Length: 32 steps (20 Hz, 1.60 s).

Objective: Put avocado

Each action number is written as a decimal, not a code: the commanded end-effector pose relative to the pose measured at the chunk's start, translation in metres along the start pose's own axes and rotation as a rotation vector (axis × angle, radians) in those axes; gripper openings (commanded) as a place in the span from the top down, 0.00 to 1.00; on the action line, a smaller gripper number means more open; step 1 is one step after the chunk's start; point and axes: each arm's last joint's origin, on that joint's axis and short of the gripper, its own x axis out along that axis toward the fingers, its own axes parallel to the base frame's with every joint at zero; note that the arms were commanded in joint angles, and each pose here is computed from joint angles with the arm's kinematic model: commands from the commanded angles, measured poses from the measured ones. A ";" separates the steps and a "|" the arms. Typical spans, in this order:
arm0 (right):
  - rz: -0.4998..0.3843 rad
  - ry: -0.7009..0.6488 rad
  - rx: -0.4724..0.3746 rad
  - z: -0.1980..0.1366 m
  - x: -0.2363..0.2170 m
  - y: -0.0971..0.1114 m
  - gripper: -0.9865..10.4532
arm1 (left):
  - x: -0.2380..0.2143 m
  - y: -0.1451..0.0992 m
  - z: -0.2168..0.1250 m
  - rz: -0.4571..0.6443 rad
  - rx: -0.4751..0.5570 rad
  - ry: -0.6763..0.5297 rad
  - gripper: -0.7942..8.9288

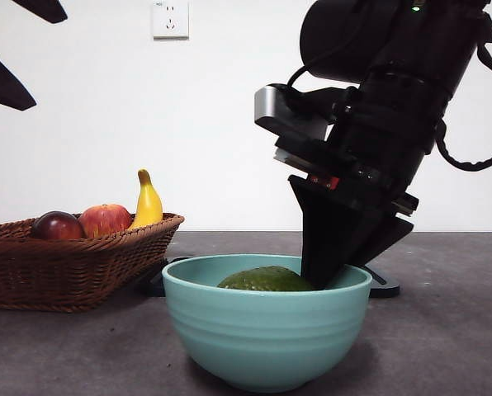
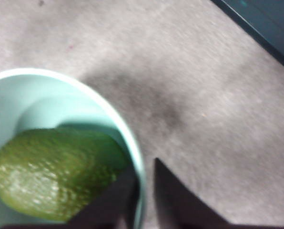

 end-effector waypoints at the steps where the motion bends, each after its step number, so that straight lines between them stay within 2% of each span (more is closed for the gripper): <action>1: 0.007 -0.012 -0.001 0.006 0.002 0.005 0.91 | 0.000 -0.001 0.002 -0.008 0.026 -0.004 0.57; 6: 0.013 -0.062 0.004 0.031 -0.021 0.011 0.91 | 0.000 -0.001 0.002 -0.008 0.027 -0.004 0.57; 9: -0.016 -0.147 0.014 0.056 -0.047 0.007 0.91 | 0.000 -0.001 0.003 -0.008 0.027 -0.005 0.57; 12: -0.057 -0.218 0.050 0.080 -0.066 -0.010 0.91 | 0.000 -0.001 0.003 -0.008 0.027 -0.005 0.57; 16: -0.102 -0.229 0.103 0.118 -0.070 -0.046 0.91 | -0.001 -0.002 0.003 -0.008 0.028 -0.005 0.57; 19: -0.121 -0.216 0.150 0.139 -0.056 -0.076 0.91 | -0.001 -0.002 0.003 -0.008 0.028 -0.005 0.57; 23: -0.136 -0.179 0.200 0.144 -0.024 -0.108 0.91 | -0.001 -0.002 0.002 -0.008 0.027 -0.005 0.57; 27: -0.139 -0.160 0.218 0.143 -0.005 -0.121 0.91 | 0.000 -0.001 0.002 -0.008 0.027 -0.004 0.57; 32: -0.136 -0.117 0.233 0.139 0.007 -0.126 0.91 | -0.001 -0.002 0.002 -0.008 0.027 -0.005 0.57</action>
